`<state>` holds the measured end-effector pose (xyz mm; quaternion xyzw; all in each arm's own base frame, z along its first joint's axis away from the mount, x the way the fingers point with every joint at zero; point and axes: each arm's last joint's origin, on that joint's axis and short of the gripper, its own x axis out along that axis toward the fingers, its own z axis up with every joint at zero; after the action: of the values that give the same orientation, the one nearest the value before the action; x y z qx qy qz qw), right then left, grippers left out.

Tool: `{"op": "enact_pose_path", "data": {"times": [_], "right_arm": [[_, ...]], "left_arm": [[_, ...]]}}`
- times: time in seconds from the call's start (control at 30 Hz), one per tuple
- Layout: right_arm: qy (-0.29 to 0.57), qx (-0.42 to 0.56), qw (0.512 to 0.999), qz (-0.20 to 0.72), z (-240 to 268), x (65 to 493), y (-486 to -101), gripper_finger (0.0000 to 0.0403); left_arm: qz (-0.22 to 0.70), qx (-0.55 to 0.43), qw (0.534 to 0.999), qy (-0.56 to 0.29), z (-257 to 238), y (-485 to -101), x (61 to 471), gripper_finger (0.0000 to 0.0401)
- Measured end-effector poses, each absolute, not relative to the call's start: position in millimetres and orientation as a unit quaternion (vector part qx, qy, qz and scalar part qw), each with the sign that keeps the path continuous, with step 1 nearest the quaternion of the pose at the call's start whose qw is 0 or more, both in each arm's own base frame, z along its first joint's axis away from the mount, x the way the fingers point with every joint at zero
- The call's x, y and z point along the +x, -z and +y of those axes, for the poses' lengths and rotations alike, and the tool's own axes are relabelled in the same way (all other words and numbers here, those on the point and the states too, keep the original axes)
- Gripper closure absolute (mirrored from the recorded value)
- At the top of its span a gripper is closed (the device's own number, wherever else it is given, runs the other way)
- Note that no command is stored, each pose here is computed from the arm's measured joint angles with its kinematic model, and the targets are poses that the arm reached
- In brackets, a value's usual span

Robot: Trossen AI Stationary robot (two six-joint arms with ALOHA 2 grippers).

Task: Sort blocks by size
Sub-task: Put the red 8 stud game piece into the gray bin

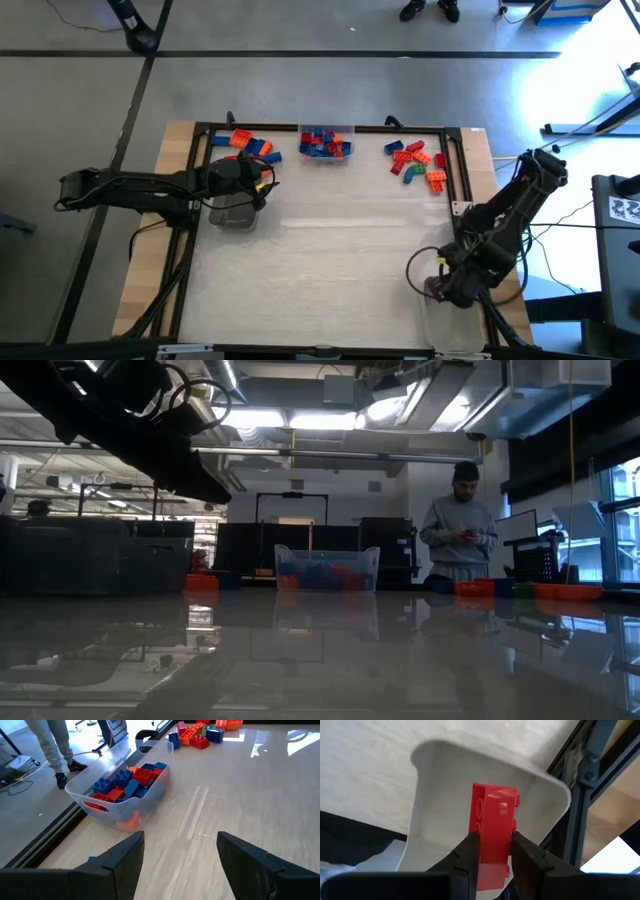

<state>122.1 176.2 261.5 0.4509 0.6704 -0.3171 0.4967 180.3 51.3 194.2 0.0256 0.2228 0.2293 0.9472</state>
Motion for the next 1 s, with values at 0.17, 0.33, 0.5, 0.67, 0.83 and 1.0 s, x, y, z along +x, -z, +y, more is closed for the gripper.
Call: {"op": "enact_pose_path", "data": {"times": [0.17,0.33,0.5,0.67,0.83,1.0], "right_arm": [[0.315,0.458,0.478,0.68,188.6,119.9,-257.3,0.031],[0.315,0.456,0.482,0.679,196.1,124.8,-250.1,0.031],[0.323,0.436,0.488,0.684,202.2,129.0,-239.6,0.031],[0.316,0.427,0.503,0.682,205.3,131.9,-234.9,0.031],[0.31,0.422,0.502,0.688,205.8,132.0,-234.3,0.031],[0.309,0.417,0.5,0.693,205.0,131.1,-234.7,0.031]], "left_arm": [[0.223,0.026,0.947,-0.229,51.3,-194.2,180.3,0.0166],[0.223,0.026,0.947,-0.229,51.3,-194.1,180.3,0.0166],[0.22,0.029,0.948,-0.229,51.4,-194.9,180.6,0.0166],[0.21,0.03,0.95,-0.229,51.6,-196.7,181.4,0.0166],[0.21,0.031,0.95,-0.229,51.6,-196.8,181.4,0.0166],[0.211,0.034,0.95,-0.229,51.6,-196.6,181.3,0.0166]]}}
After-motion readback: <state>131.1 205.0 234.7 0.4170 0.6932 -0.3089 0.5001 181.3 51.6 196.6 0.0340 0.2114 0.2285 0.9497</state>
